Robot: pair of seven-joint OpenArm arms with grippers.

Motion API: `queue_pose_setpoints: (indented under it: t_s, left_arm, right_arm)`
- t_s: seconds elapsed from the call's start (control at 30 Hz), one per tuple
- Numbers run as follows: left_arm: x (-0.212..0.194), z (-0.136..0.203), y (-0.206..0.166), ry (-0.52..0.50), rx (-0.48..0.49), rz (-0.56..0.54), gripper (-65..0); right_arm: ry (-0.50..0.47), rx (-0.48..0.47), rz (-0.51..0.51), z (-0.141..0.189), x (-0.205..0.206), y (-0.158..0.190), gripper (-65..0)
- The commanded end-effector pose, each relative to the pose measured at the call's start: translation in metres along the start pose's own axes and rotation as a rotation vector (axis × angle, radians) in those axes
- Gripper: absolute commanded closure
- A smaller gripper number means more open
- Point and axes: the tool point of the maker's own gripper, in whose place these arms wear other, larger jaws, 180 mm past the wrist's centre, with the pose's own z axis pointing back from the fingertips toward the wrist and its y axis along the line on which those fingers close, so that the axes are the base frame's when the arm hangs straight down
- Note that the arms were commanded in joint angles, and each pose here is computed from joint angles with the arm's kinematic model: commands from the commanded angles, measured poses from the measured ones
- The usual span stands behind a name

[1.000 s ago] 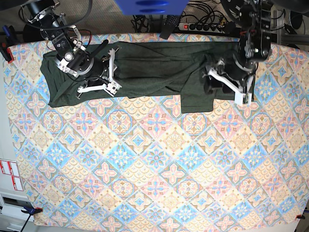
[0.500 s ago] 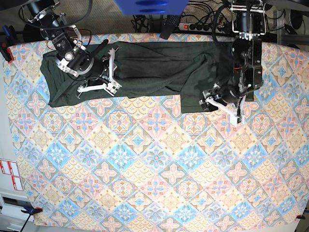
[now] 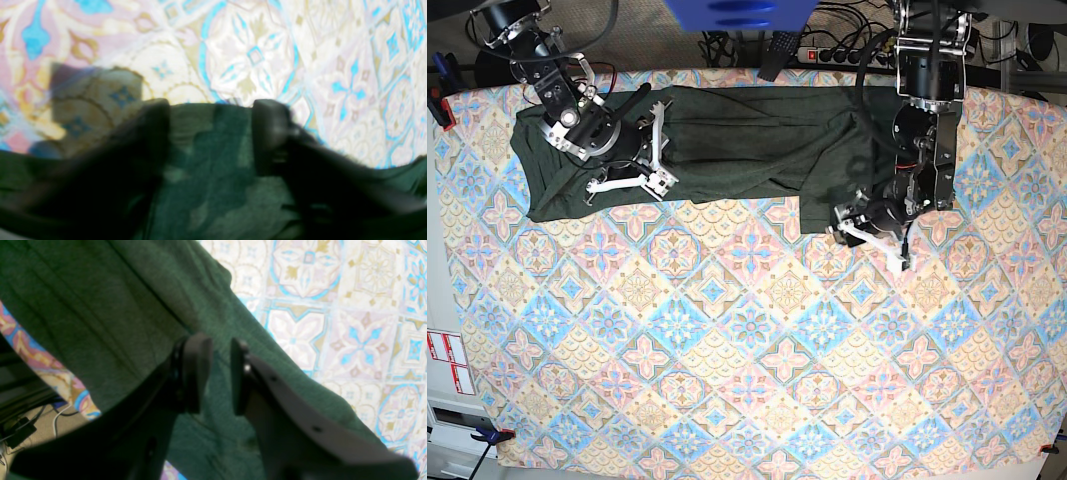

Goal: Fold the T-shirt properly
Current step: 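Release the sleeve and move the left gripper to the strip's end, then grasp the end of the folded strip with the left gripper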

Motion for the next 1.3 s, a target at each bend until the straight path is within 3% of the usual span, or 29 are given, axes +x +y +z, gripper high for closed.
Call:
queue_pose_setpoints:
  t_s: [0.0,0.07,0.1,0.27,0.43,0.6,0.87,1.03,1.27]
  left_arm:
    - [-0.009,-0.001,-0.008,0.040,-0.018,-0.013,-17.0]
    - [-0.008,-0.001,-0.014,0.037,-0.033,-0.030,-3.5]
    - [-0.005,0.001,-0.017,0.027,-0.042,-0.038,0.0]
    - [0.003,0.021,-0.026,-0.035,-0.063,-0.083,0.0]
    - [0.019,0.057,-0.009,-0.133,-0.036,-0.088,0.0]
    - [0.021,0.108,0.030,-0.233,0.052,-0.059,0.0]
    - [0.010,0.170,0.081,-0.301,0.199,-0.049,0.0]
    - [0.012,0.184,0.109,-0.318,0.273,-0.014,0.0]
    - [0.019,0.185,0.114,-0.306,0.284,-0.060,-2.4]
  right_arm:
    - [-0.029,-0.013,0.006,0.004,0.007,-0.006,-13.9]
    - [-0.030,-0.014,0.007,0.004,0.008,-0.006,-13.9]
    - [-0.031,-0.015,0.007,0.004,0.008,-0.007,-13.9]
    - [-0.030,-0.014,0.007,0.004,0.008,-0.006,-13.9]
    - [-0.029,-0.013,0.006,0.004,0.007,-0.006,-13.9]
    - [-0.028,-0.012,0.006,0.004,0.007,-0.005,-13.9]
    - [-0.029,-0.013,0.006,0.004,0.007,-0.006,-13.9]
    - [-0.029,-0.008,0.008,0.003,0.008,-0.004,-13.9]
    - [-0.028,-0.004,0.009,0.003,0.007,-0.002,-13.9]
